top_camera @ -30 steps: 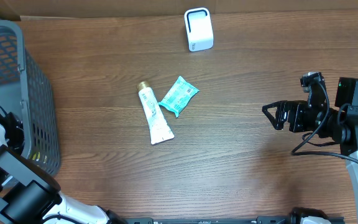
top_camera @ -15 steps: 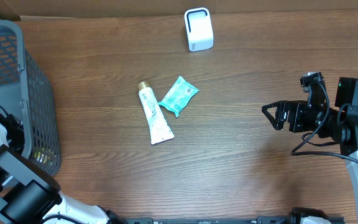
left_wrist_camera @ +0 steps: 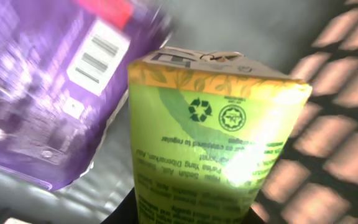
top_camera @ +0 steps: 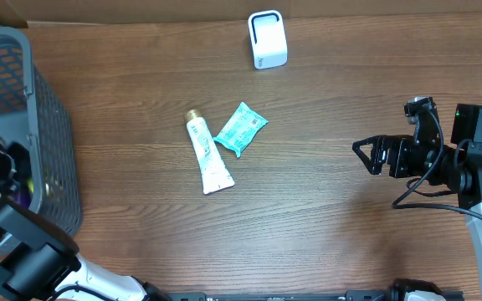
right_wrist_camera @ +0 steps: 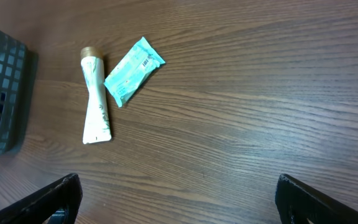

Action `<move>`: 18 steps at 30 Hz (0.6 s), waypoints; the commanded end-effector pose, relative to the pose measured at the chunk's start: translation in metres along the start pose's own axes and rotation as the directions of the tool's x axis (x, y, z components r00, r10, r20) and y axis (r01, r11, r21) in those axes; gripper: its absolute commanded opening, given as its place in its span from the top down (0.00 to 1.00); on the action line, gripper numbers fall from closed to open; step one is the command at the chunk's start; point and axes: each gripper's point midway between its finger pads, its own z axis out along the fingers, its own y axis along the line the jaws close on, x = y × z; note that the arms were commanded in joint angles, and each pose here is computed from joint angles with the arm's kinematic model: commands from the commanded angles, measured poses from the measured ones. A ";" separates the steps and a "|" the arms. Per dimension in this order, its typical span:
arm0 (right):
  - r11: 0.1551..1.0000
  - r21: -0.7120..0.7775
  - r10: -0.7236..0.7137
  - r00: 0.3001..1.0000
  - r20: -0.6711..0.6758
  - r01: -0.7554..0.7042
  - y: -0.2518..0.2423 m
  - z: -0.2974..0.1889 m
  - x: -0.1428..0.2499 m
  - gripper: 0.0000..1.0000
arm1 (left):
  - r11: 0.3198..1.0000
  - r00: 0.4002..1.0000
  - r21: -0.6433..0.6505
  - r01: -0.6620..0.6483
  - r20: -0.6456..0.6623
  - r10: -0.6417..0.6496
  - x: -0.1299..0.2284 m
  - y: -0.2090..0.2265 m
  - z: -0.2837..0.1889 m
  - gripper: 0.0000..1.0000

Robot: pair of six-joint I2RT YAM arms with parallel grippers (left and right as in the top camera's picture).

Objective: Scan the item barcode
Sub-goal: 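Lift the green tea carton out of the basket with the left gripper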

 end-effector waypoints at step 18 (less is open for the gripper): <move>1.000 -0.014 -0.025 0.999 0.022 0.025 0.006 -0.004 -0.007 0.00 | 0.929 0.873 0.301 -0.214 0.485 0.044 -0.041 -0.105 -0.250 0.78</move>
